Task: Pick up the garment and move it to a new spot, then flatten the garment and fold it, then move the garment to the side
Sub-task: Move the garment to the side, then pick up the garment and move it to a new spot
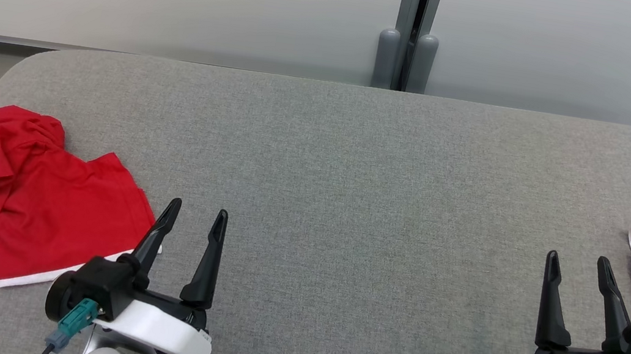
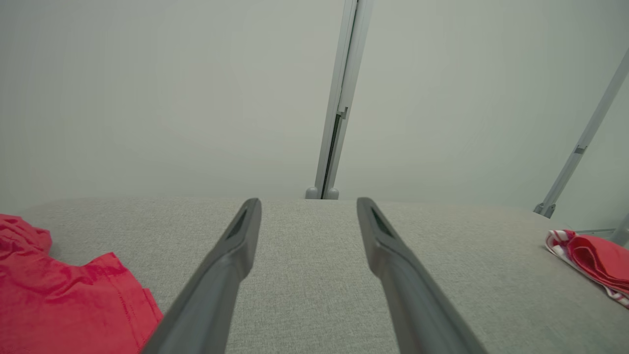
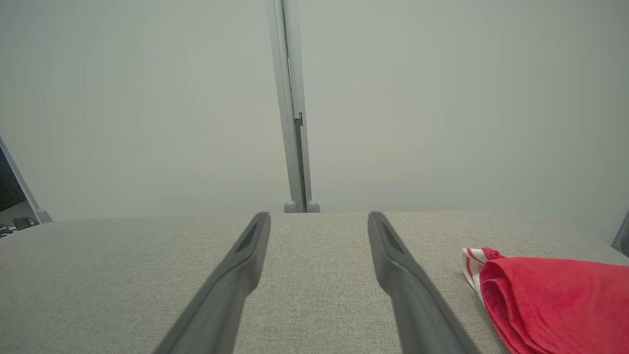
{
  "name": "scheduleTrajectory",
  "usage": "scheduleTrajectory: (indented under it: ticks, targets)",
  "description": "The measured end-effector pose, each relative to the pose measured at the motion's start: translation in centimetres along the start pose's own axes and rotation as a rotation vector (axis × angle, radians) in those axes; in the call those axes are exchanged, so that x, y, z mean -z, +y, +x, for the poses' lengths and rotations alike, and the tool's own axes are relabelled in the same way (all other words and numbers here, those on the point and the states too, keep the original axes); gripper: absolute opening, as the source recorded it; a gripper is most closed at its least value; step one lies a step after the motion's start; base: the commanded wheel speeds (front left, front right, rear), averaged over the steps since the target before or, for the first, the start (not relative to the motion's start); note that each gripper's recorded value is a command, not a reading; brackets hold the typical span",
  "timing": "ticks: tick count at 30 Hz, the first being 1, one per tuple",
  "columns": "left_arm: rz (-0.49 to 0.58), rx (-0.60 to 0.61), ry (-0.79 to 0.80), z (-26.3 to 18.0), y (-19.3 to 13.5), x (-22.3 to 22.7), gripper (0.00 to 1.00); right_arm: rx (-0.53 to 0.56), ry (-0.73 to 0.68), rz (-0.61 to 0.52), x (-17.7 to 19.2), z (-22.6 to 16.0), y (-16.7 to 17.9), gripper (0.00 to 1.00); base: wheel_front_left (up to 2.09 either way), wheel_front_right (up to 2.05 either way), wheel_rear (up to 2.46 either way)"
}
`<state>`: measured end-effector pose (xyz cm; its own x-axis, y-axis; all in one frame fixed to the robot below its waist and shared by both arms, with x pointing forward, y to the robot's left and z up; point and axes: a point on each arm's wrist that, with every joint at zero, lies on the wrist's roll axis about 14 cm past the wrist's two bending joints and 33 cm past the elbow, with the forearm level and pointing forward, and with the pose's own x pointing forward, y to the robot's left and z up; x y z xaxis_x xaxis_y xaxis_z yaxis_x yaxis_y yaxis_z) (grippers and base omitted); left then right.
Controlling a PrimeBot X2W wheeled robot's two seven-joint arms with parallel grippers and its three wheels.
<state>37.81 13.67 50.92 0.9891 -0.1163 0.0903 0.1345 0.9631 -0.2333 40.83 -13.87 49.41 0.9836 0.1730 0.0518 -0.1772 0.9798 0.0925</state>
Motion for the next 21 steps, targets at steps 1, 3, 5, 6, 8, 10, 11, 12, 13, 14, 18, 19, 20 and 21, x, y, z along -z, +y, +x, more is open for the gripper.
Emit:
scheduleTrajectory:
  ticks: [1,3,5,6,8,10,11,12,13,14,18,19,20,21]
  targets:
    - [0.0,0.0,0.0,0.0,0.0,0.0,1.0,0.0,0.0,0.0,0.0,0.0,0.0,1.0,0.0,0.0,0.0]
    - [0.0,0.0,0.004,0.0,0.0,0.1,1.0,-0.001,0.001,0.0,0.0,0.0,0.0,1.0,0.0,0.0,0.0]
    - [0.0,0.0,0.005,-0.1,0.0,0.2,1.0,-0.001,0.001,0.004,0.0,0.0,0.1,1.0,0.0,0.0,0.0]
    - [0.0,0.0,0.006,-0.1,0.0,0.2,1.0,-0.004,0.002,0.005,0.1,0.0,0.2,1.0,0.0,0.0,0.0]
    - [0.001,-0.002,0.007,-0.2,0.0,0.2,1.0,-0.015,0.004,0.007,0.1,0.0,0.5,1.0,0.0,0.0,0.0]
    - [0.002,-0.01,0.007,-0.4,0.3,0.2,1.0,-0.032,0.009,0.01,0.3,0.1,1.1,1.0,0.0,0.0,0.0]
    - [0.003,-0.015,0.008,-0.5,0.4,0.2,1.0,-0.044,0.011,0.011,0.4,0.2,1.5,1.0,0.0,0.0,0.0]
    - [0.004,-0.025,0.008,-0.6,0.7,0.2,1.0,-0.063,0.013,0.013,0.5,0.3,2.2,1.0,0.0,0.0,0.0]
    - [0.005,-0.037,0.009,-0.8,1.0,0.2,1.0,-0.08,0.015,0.014,0.6,0.5,2.7,1.0,0.0,0.0,0.0]
    - [0.006,-0.052,0.009,-1.0,1.5,0.1,1.0,-0.099,0.018,0.015,0.7,0.6,3.4,1.0,0.0,0.0,0.0]
    - [0.016,-0.118,0.0,-2.0,3.4,-0.3,1.0,-0.174,0.032,0.012,1.3,1.3,5.8,1.0,0.0,0.0,0.0]
    - [0.018,-0.136,-0.002,-2.4,4.0,-0.4,1.0,-0.193,0.036,0.014,1.5,1.4,6.5,1.0,0.0,0.0,0.0]
    - [0.021,-0.155,-0.005,-2.7,4.6,-0.6,1.0,-0.216,0.041,0.012,1.7,1.6,7.3,1.0,0.0,0.0,0.0]
    - [0.024,-0.175,-0.008,-3.1,5.1,-0.7,1.0,-0.237,0.044,0.01,1.8,1.7,8.0,1.0,0.0,0.0,0.0]
